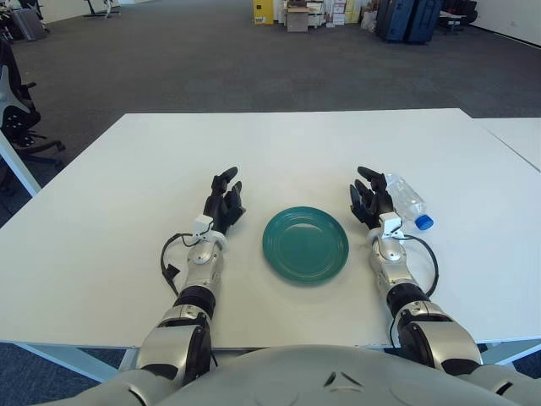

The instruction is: Put the bottle into the plate.

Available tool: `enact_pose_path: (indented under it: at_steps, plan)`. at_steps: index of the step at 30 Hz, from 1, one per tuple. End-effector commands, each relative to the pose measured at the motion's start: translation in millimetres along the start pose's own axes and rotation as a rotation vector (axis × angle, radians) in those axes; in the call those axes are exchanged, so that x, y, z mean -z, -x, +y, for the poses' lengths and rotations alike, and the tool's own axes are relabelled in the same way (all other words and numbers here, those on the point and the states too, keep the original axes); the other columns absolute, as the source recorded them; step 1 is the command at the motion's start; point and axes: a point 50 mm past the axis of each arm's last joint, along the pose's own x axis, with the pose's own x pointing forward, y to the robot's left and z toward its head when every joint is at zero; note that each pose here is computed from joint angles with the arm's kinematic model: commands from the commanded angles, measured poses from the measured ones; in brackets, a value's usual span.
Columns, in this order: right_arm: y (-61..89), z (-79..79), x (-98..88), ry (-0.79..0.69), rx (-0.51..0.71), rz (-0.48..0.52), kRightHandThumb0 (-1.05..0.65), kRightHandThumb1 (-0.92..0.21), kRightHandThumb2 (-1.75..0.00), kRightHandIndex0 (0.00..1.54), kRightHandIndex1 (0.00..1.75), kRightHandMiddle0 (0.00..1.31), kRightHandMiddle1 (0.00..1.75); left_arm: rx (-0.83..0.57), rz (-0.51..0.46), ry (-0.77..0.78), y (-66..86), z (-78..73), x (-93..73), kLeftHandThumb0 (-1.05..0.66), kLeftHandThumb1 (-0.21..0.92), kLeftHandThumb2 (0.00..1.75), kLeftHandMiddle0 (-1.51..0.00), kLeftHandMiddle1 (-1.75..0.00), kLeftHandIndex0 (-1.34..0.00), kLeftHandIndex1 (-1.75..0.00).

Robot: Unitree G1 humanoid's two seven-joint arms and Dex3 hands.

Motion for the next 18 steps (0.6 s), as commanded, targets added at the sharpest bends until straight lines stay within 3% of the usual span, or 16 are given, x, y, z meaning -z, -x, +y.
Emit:
enact_pose_path:
  at_steps: [1,18]
  plan:
    - [16.1,0.5,22.2,0.013,-0.009,0.113,-0.75,-0.92,-0.60,0.37,0.01,0.00,0.92,-0.012,0.095,0.004,12.8,2.6,18.2,-0.78,0.92,0.89,-0.45,-0.01,0.00,-0.81]
    - [14.7,-0.9,20.0,0.006,0.007,0.103,-0.70,-0.92,-0.58,0.39,0.02,0.00,0.89,-0.013,0.092,0.009,13.1,1.8,18.4,-0.76,0.92,0.89,-0.47,-0.02,0.00,-0.83]
